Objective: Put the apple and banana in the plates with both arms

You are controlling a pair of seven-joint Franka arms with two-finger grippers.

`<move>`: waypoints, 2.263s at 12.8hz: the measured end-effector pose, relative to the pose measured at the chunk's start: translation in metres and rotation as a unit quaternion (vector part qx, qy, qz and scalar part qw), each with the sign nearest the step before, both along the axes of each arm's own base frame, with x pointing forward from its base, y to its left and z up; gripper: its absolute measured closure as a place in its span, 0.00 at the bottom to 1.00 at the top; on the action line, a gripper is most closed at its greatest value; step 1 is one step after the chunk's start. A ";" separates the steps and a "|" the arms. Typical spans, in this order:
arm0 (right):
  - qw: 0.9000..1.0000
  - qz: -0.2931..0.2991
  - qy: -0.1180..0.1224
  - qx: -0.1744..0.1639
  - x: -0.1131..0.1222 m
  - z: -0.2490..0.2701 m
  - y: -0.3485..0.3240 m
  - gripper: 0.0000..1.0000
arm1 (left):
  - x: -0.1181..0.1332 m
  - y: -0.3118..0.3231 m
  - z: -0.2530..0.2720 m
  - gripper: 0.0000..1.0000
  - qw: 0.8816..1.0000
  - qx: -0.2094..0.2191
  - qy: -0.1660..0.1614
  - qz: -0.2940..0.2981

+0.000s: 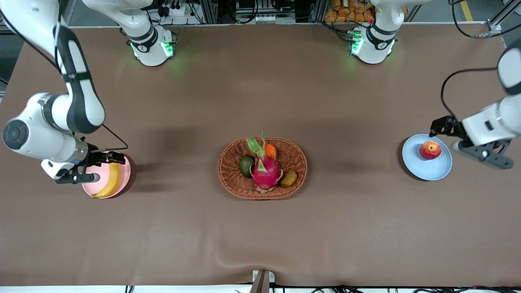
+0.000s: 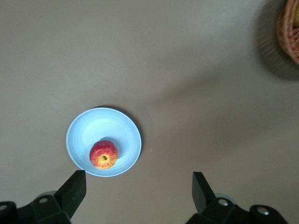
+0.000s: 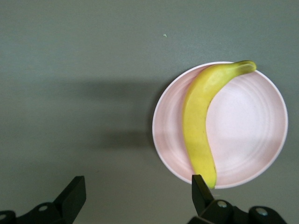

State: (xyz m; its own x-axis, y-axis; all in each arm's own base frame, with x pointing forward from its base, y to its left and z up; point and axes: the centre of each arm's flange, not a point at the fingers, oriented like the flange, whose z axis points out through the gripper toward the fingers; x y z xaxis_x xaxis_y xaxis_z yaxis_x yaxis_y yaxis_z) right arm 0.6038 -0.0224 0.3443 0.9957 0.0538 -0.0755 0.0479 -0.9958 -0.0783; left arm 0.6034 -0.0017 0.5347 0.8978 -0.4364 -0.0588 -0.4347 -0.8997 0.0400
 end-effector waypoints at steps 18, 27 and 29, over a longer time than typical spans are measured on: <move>0.998 -0.055 0.014 -0.009 -0.077 0.297 -0.014 0.00 | -0.099 0.050 0.130 0.00 0.983 0.003 0.004 0.183; 0.998 -0.060 0.014 -0.033 -0.083 0.294 -0.021 0.00 | -0.093 0.006 0.132 0.00 0.980 0.009 -0.004 0.198; 0.998 -0.060 0.014 -0.034 -0.082 0.294 -0.020 0.00 | -0.091 0.005 0.128 0.00 0.980 0.010 -0.001 0.200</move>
